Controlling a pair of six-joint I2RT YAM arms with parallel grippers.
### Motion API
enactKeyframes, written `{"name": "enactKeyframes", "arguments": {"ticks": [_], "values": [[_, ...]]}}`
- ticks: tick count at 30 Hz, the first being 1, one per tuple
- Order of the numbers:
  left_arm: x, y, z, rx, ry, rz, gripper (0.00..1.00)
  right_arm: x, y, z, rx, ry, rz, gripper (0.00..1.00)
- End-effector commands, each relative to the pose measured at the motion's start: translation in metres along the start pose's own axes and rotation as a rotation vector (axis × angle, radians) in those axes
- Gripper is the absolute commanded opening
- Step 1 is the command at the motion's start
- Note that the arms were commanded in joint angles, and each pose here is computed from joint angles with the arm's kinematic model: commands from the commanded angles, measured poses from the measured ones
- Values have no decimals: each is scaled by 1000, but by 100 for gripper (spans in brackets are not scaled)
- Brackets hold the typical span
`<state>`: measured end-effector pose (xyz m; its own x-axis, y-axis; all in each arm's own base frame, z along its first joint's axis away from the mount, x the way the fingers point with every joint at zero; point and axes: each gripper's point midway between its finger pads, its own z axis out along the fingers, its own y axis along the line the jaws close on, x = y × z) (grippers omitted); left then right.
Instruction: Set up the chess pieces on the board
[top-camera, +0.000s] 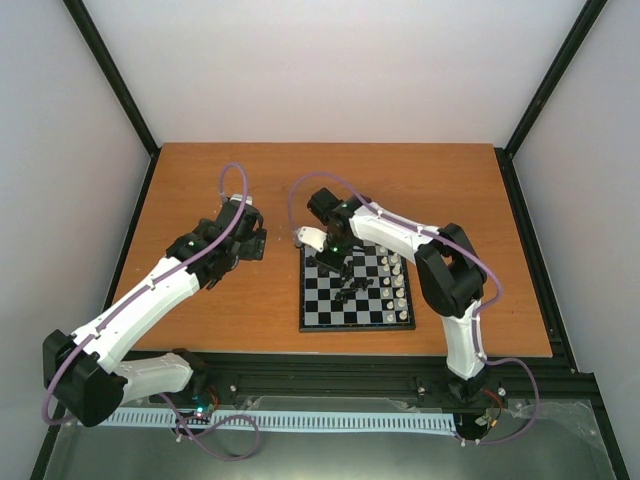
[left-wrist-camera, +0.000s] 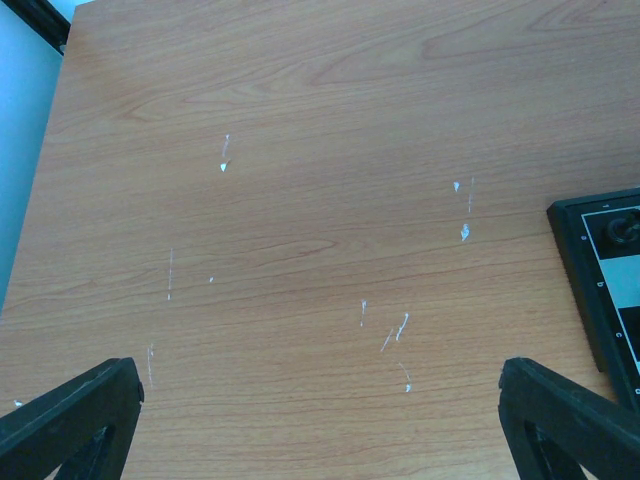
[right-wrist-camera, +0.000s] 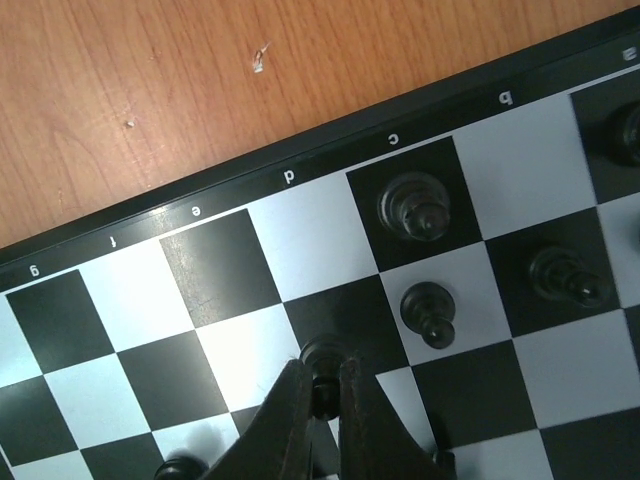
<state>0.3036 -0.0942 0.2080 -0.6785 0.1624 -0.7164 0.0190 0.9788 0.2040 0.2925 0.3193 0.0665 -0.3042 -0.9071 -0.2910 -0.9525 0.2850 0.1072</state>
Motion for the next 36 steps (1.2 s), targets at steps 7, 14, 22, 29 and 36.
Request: {"name": "enactKeyframes", "arguments": {"ticks": [7,14,22,29,36], "values": [[-7,1,-3,0,-7,12,100,-3,3,9,-7,25,-14,4],[-6,2,-2,-1,-6,12,100,-3,0,16,0,35,-15,4],[-7,2,-3,1,-8,12,100,0,-4,24,8,55,-14,8],[-7,1,-3,4,-8,13,100,-5,-5,14,24,34,-12,17],[-6,1,-2,-1,-6,12,100,-13,-3,-23,70,-21,-20,22]]}}
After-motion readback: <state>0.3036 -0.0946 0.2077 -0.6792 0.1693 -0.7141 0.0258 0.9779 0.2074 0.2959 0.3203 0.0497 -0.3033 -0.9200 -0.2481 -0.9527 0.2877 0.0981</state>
